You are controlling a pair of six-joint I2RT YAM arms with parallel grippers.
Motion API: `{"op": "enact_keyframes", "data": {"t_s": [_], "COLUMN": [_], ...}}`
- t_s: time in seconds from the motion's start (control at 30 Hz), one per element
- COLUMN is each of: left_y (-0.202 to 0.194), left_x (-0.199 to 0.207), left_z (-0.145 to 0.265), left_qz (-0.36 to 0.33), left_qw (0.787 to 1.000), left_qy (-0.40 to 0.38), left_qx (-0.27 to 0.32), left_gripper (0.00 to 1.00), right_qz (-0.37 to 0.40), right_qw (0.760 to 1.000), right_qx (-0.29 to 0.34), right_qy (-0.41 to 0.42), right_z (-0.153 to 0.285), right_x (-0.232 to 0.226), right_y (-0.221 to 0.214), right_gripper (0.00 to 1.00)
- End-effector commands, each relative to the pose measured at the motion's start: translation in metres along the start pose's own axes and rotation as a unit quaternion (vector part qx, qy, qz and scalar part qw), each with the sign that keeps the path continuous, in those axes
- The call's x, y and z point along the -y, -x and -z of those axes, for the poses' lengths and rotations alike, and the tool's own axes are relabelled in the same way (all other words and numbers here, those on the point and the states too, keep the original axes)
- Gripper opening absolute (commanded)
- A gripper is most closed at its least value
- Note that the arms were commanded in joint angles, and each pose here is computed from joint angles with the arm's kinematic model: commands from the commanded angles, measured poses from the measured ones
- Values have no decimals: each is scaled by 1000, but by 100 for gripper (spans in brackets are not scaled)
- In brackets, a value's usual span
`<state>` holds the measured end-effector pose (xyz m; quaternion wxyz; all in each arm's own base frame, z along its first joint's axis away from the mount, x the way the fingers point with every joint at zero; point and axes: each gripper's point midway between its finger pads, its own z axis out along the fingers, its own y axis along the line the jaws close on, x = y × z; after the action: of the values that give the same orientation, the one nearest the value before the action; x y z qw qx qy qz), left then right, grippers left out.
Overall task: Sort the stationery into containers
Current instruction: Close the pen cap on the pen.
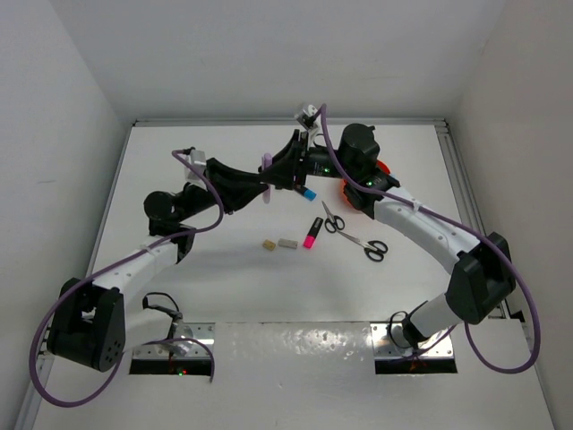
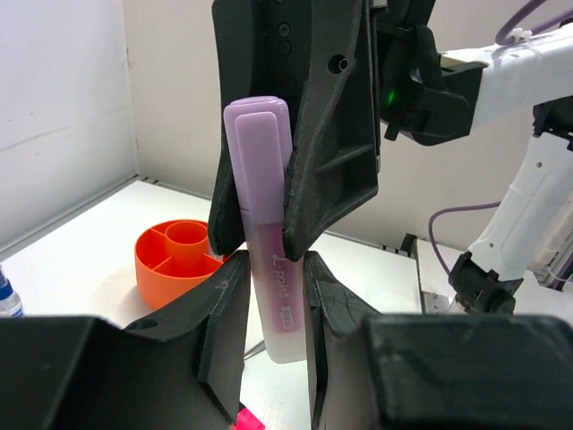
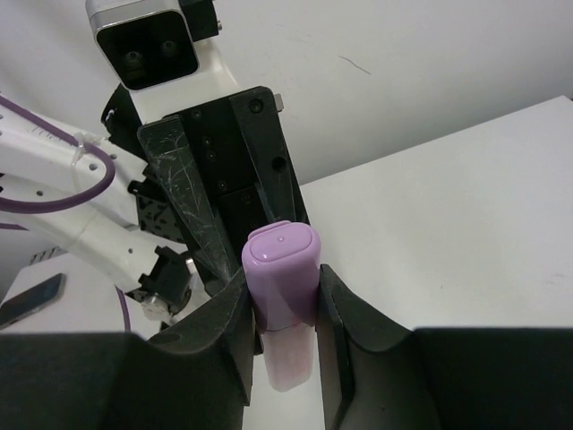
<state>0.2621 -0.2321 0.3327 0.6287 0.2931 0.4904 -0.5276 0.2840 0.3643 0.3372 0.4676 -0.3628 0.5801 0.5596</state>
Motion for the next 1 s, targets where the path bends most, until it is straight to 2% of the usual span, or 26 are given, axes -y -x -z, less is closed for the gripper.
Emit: {"op": "enact_keyframes", "data": {"t_s": [0.0,0.07,0.2,0.3,0.37,0.57,0.73,0.9,0.97], "left_y": [17,15,5,-4,-7,-18,-16,-8,-6], "left_x": [10,7,3,-1,-4,-12,-15,-12,-13], "left_z": [-4,-4,-3,-3,-5,-5,-8,-14,-15], "left_qz": [-35,-28,-20,-32,-45,-44,-49,-62,-64], "left_qw": [999,999,1000,999,998,998,997,997,997], "left_qy": [-15,-7,1,12,19,36,46,44,46], "left_qx": [24,21,1,-18,-27,-42,-31,-10,-4], "left_gripper": [0,3,39,52,56,57,57,52,41], "right_qz": [18,22,48,58,58,57,45,34,33], "right_qw": [1000,999,997,995,995,995,996,997,997], "right_qx": [19,23,40,50,54,56,51,42,41], "right_qy": [-9,-14,-37,-57,-68,-60,-52,-50,-51], "right_z": [1,1,3,4,4,2,-1,-4,-5], "right_x": [-4,-3,-2,-1,1,-3,-6,-4,-3], "right_y": [15,15,24,27,25,24,16,6,4], "right_gripper": [0,0,0,0,0,0,0,0,0]}}
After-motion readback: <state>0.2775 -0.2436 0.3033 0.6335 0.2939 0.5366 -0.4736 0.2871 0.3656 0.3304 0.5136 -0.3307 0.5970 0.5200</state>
